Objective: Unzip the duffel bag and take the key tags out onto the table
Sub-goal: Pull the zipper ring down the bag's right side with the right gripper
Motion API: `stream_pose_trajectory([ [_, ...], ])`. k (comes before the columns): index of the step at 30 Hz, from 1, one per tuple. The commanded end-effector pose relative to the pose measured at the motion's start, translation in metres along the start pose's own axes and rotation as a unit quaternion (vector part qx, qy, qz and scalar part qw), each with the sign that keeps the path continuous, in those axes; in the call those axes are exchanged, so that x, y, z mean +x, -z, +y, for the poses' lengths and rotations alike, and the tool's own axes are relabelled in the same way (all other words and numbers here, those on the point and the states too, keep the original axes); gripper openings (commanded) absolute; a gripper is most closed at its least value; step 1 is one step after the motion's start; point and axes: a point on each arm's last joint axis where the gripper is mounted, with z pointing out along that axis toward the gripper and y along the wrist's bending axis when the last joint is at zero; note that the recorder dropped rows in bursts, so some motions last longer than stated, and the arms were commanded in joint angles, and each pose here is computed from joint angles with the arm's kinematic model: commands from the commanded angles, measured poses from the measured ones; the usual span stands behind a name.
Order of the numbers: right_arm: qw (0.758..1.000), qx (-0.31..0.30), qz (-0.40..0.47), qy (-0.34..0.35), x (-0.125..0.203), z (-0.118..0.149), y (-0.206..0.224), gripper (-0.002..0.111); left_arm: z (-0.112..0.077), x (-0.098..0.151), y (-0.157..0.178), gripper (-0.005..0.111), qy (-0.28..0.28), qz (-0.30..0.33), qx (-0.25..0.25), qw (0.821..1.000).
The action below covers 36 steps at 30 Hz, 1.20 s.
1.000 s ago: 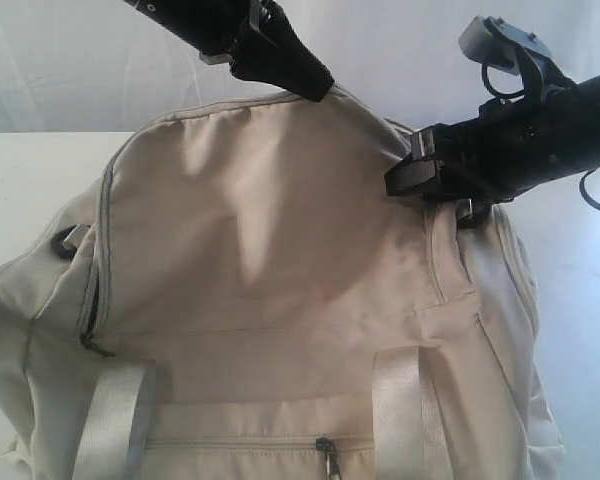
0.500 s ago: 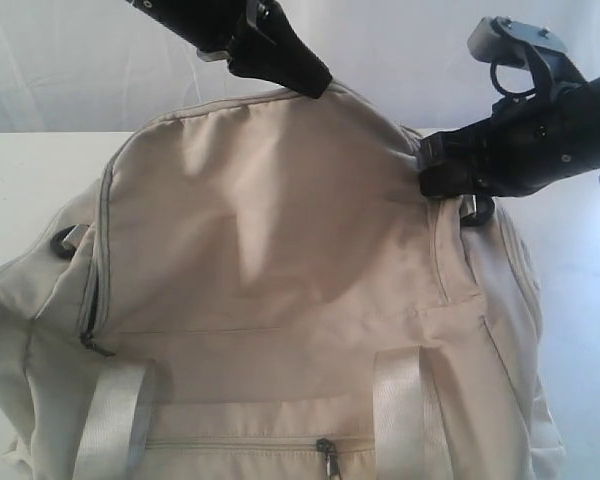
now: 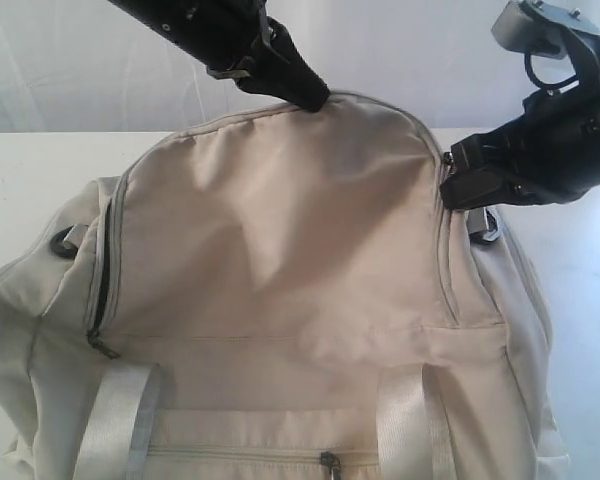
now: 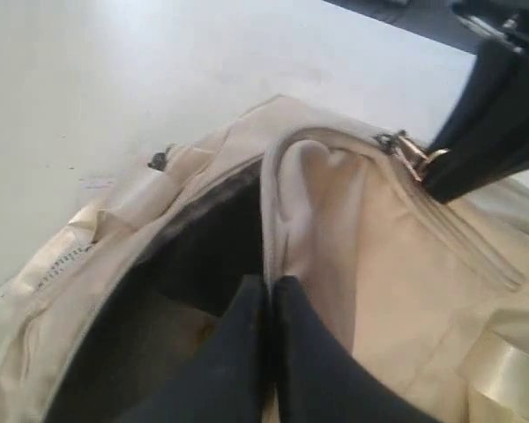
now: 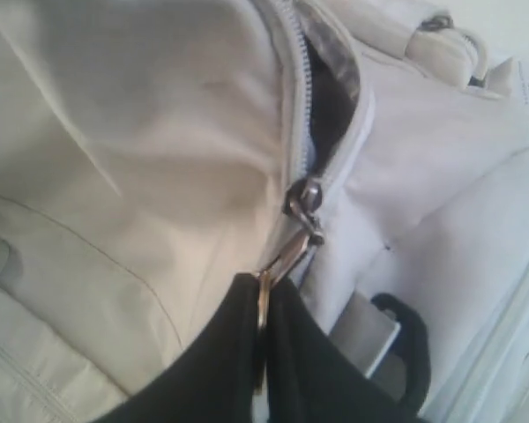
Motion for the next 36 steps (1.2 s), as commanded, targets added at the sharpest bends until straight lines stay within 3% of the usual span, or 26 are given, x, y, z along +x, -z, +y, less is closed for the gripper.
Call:
stream_pose_trajectory([
  [1, 1.0, -0.015, 0.019, 0.002, 0.006, 0.008, 0.01, 0.0, 0.005, -0.002, -0.002, 0.0, 0.018, -0.01, -0.018, 1.0],
  [8, 0.999, -0.034, 0.037, 0.01, 0.012, 0.018, 0.019, 0.0, 0.021, 0.009, -0.003, 0.0, 0.053, 0.008, -0.039, 0.998],
  [15, 0.995, -0.064, 0.078, 0.017, 0.023, 0.027, 0.026, 0.0, 0.027, 0.013, 0.001, 0.0, 0.055, 0.018, -0.055, 0.997],
  [27, 0.989, -0.055, 0.138, 0.009, 0.099, 0.038, 0.036, 0.0, 0.026, 0.016, 0.001, 0.0, 0.052, 0.036, -0.05, 0.997],
  [33, 0.994, -0.064, 0.087, -0.009, 0.092, 0.041, 0.035, 0.0, 0.02, 0.019, 0.001, 0.0, 0.058, 0.054, -0.019, 0.997],
  [36, 0.999, -0.036, 0.039, -0.009, 0.084, 0.036, 0.033, 0.0, 0.011, 0.014, 0.009, 0.0, 0.051, 0.05, -0.005, 0.997],
])
